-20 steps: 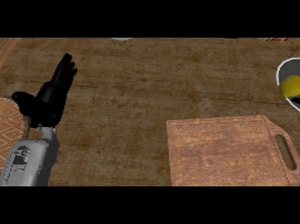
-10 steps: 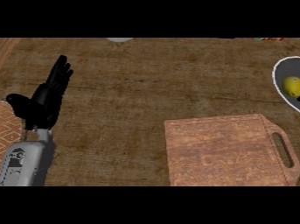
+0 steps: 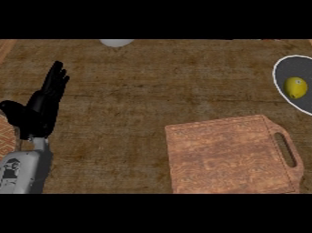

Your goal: Pick the lemon from the cutting board and place it in the pan

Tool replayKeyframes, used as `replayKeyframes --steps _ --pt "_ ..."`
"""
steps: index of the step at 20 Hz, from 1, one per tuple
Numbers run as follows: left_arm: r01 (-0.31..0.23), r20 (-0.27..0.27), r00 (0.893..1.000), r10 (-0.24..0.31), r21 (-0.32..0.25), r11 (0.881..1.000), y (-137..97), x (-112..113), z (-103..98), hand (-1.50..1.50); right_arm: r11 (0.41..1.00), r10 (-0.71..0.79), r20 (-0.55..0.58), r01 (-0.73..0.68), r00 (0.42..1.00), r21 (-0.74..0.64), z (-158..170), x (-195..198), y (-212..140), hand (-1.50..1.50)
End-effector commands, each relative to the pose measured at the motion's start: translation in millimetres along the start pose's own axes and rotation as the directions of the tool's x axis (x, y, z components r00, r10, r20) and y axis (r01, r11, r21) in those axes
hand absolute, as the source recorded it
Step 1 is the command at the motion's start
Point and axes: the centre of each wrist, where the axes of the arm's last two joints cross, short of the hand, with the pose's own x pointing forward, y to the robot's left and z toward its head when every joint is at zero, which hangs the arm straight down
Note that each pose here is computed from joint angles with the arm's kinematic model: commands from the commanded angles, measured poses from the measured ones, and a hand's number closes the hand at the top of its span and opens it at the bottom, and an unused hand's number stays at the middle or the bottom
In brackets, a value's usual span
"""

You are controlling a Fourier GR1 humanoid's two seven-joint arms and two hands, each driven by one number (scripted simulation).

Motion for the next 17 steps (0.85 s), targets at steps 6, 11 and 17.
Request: replayKeyframes --steps 6,11,17 --pt "0.012 -0.026 1.0 -0.011 0.038 0.999 17.9 -13.2 9.0 0.0 0.985 -0.153 0.101 0.143 0.983 0.095 57.2 2.6 -61.7 -1.5" --pt "0.012 -0.016 1.0 -0.011 0.05 0.999 8.3 3.9 4.0 0.0 0.985 -0.14 0.074 0.131 0.987 0.111 74.7 15.0 -87.0 -1.5" --pt "0.007 -0.03 1.0 -0.006 0.034 0.999 15.2 -9.1 4.1 0.0 0.991 -0.069 0.055 0.062 0.996 0.117 81.6 7.6 -83.5 -1.5"
